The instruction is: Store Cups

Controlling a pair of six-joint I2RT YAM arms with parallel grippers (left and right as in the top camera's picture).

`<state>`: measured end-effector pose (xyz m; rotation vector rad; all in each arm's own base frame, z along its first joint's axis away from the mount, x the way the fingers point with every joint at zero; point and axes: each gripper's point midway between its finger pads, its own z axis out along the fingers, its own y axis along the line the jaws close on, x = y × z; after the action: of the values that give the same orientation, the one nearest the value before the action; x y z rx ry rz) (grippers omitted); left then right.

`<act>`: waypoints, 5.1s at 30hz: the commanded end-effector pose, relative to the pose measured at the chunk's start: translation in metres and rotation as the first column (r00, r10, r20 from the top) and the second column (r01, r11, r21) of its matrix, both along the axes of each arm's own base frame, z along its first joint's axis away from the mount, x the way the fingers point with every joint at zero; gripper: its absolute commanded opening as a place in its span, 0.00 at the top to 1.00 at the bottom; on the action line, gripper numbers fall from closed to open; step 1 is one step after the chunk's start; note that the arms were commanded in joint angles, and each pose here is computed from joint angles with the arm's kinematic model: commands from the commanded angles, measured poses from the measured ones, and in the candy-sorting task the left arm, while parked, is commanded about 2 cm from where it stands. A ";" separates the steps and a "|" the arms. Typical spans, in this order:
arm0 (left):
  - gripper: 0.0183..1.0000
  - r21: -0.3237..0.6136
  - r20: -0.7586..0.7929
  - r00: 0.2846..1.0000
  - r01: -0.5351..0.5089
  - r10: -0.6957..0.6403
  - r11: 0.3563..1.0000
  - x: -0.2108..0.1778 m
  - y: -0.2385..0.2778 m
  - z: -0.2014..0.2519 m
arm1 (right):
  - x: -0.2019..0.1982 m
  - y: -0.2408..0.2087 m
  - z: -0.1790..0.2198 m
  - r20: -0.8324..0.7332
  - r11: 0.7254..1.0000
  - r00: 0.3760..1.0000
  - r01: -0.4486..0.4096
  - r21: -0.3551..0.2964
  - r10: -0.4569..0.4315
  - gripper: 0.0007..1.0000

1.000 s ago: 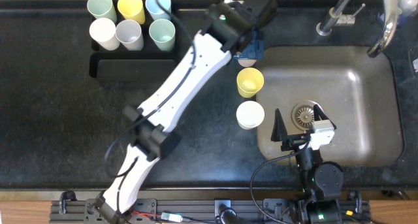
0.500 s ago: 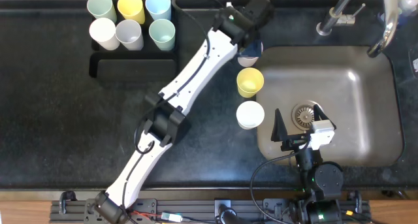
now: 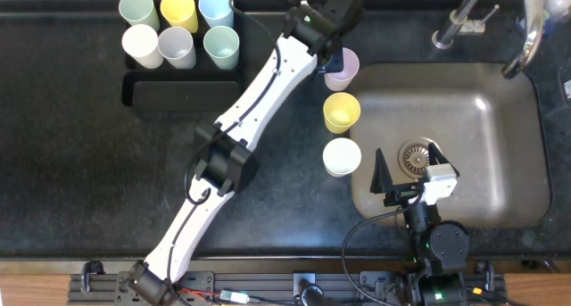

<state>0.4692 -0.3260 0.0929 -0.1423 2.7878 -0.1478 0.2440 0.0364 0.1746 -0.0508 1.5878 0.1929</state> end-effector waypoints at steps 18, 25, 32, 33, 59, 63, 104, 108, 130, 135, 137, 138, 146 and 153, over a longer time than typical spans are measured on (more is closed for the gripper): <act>0.98 -0.008 0.302 0.951 -0.062 0.061 0.998 0.010 0.060 0.158 | 0.000 -0.002 -0.003 0.003 1.000 1.000 0.006 -0.006 -0.006 0.00; 0.98 -0.072 0.389 0.811 -0.446 0.437 0.892 -0.013 0.214 0.238 | 0.000 -0.002 -0.003 0.003 1.000 1.000 0.007 -0.006 -0.007 0.00; 0.98 -0.100 0.326 0.619 -0.729 0.714 0.677 -0.075 0.332 0.226 | 0.000 -0.002 -0.003 0.003 1.000 1.000 0.007 -0.006 -0.007 0.00; 0.98 -0.080 0.314 0.616 -0.741 0.723 0.666 -0.084 0.343 0.219 | 0.000 -0.002 -0.003 0.003 1.000 1.000 0.006 -0.006 -0.006 0.00; 0.98 0.156 0.048 0.879 -0.476 0.475 0.865 -0.075 0.407 0.063 | 0.000 -0.002 -0.003 0.003 1.000 1.000 0.006 -0.006 -0.006 0.01; 0.98 0.166 0.025 0.880 -0.472 0.474 0.866 -0.070 0.408 0.049 | 0.000 -0.002 -0.003 0.002 1.000 1.000 0.006 -0.006 -0.006 0.00; 0.72 0.205 -0.029 0.869 -0.478 0.493 0.854 -0.057 0.418 0.004 | 0.000 -0.002 -0.003 0.003 1.000 1.000 0.006 -0.006 -0.006 0.00; 0.56 0.195 0.007 0.869 -0.487 0.495 0.851 -0.057 0.419 0.019 | 0.000 -0.002 -0.003 0.002 1.000 1.000 0.006 -0.006 -0.006 0.00; 0.18 -0.165 0.398 0.851 -0.302 0.344 0.939 -0.071 0.233 0.234 | 0.000 -0.002 -0.003 0.002 1.000 1.000 0.007 -0.006 -0.007 0.00; 0.17 -0.142 0.256 0.938 -0.204 0.235 0.969 -0.103 0.142 0.211 | 0.000 -0.002 -0.003 0.003 1.000 1.000 0.006 -0.006 -0.006 0.00; 0.17 -0.104 0.187 0.963 -0.176 0.193 0.979 -0.118 0.113 0.194 | 0.000 -0.002 -0.003 0.003 1.000 1.000 0.007 -0.006 -0.007 0.00; 0.17 -0.084 0.159 0.971 -0.165 0.177 0.983 -0.123 0.102 0.186 | 0.000 -0.002 -0.003 0.002 1.000 1.000 0.007 -0.006 -0.007 0.00; 0.21 0.022 -0.029 0.998 -0.058 0.058 0.998 -0.152 0.037 0.114 | 0.000 -0.002 -0.003 0.003 1.000 1.000 0.006 -0.006 -0.006 0.00; 0.22 0.074 -0.087 0.996 -0.031 0.038 0.997 -0.145 0.018 0.067 | 0.000 -0.002 -0.003 0.003 1.000 1.000 0.007 -0.006 -0.007 0.00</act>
<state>0.3200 -0.2988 0.1651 -0.1588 2.8708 -0.0097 0.2440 0.0363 0.1746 -0.0505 1.5878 0.1926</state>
